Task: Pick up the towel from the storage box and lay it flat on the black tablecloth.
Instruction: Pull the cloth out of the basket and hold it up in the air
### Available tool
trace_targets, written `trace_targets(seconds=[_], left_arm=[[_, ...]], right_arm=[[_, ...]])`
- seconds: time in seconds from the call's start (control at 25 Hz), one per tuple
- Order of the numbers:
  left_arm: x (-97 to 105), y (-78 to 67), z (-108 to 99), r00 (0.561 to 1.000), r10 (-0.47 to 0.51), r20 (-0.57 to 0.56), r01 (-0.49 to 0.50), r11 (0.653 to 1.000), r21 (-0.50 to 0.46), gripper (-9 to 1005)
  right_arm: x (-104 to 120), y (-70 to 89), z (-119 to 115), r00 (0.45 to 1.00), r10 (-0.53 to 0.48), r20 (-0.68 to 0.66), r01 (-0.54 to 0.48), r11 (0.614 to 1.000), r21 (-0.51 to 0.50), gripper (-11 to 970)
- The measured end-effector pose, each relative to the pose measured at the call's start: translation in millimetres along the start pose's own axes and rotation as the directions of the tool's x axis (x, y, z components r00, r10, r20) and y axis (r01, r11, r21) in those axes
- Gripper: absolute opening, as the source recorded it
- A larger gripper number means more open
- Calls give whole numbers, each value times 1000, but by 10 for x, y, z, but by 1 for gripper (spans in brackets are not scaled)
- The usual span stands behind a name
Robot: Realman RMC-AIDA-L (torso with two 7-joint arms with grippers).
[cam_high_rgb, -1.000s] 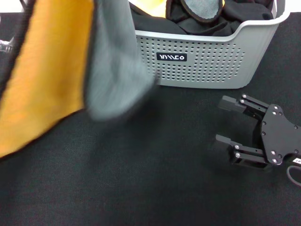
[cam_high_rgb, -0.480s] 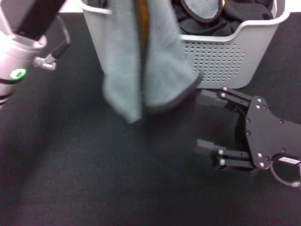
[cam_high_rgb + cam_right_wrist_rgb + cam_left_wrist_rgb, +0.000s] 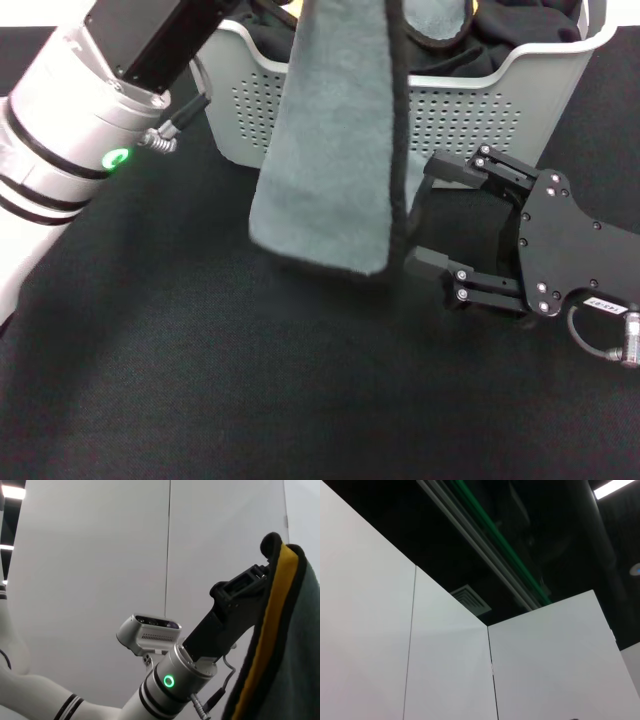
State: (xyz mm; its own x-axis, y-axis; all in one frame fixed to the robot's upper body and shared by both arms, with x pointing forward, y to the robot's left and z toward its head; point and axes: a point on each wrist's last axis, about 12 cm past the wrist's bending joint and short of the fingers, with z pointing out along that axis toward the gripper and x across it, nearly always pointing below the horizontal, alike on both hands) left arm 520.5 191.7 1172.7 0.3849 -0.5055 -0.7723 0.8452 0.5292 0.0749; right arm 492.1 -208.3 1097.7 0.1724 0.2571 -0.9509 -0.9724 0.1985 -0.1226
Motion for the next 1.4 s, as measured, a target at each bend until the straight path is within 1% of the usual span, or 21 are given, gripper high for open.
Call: trace_targets(seconds=[0.24,0.44,0.84,1.08,1.28,1.4], left_arm=[[-8,3,9,1000,-4,6,4,1000,10,4],[-35,20,6,999,-34,11,34,999,14,4],[-69,46,-7,997,-75,18,75,997,19,3],[-93,30,-23,994,-101,34,99,994,37,4],[-89,19,-33,992,-120,35,118,992,42,3],[-74,4,-31,991,-131,31,129,991,45,3]], right_arm=[[21,8,-56,999,-29,-18,29,999,19,768],[70,12,-143,998,-43,-53,46,998,50,767],[103,90,-315,987,-132,-94,140,987,81,767],[141,119,-354,966,-225,-125,238,966,99,767],[199,92,-315,941,-293,-168,313,944,105,766],[232,85,-265,912,-364,-188,385,918,94,766]])
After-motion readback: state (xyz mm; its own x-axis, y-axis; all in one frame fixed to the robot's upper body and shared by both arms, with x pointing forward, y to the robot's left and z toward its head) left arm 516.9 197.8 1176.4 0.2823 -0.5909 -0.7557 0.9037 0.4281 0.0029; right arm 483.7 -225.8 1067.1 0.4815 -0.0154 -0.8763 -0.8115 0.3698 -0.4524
